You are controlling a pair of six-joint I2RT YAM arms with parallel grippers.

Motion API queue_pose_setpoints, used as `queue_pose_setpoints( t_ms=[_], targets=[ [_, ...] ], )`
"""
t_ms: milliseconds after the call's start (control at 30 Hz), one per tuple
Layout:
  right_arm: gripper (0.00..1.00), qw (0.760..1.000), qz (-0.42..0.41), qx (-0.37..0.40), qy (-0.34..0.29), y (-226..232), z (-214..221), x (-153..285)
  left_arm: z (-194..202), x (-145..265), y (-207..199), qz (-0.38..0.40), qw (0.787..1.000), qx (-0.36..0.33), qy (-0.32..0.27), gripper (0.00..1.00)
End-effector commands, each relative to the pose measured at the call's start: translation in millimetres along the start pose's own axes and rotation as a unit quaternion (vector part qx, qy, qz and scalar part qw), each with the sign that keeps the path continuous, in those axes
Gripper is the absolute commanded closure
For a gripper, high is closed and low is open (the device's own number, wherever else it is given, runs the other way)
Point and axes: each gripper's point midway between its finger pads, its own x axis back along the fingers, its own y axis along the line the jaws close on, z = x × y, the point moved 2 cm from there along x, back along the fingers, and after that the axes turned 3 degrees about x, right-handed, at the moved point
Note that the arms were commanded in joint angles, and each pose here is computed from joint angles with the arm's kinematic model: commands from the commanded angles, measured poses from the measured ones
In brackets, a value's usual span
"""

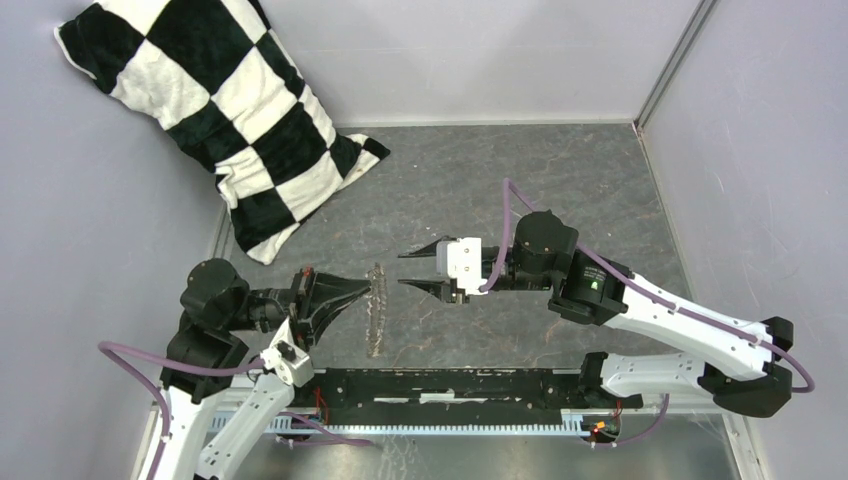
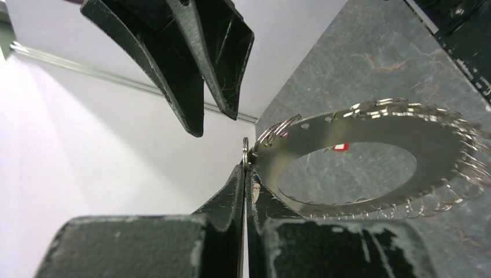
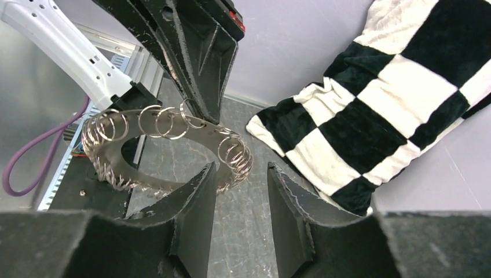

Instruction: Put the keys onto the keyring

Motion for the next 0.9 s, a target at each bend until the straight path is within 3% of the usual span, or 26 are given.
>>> queue_pose_setpoints(
  t_ms=[0, 300, 867],
  targets=[
    [0.58, 0.999, 0.028, 0.005, -0.027, -10.7, -13.5, 0.1, -13.5, -2.6, 11.9, 0.007, 0.993, -0.114, -0.032, 0.98],
    [0.63, 0.998, 0.005, 0.016, -0.058, -2.0, -18.8, -3.7, -25.0, -2.3, 22.6, -0.002, 0.995, -0.089, -0.046, 0.98],
    [0.65, 0.98, 0.024, 0.053, -0.188, -6.1, -69.9, 13.9, -46.3, -6.6, 70.8, -0.072, 0.985, 0.127, -0.093, 0.98]
  ],
)
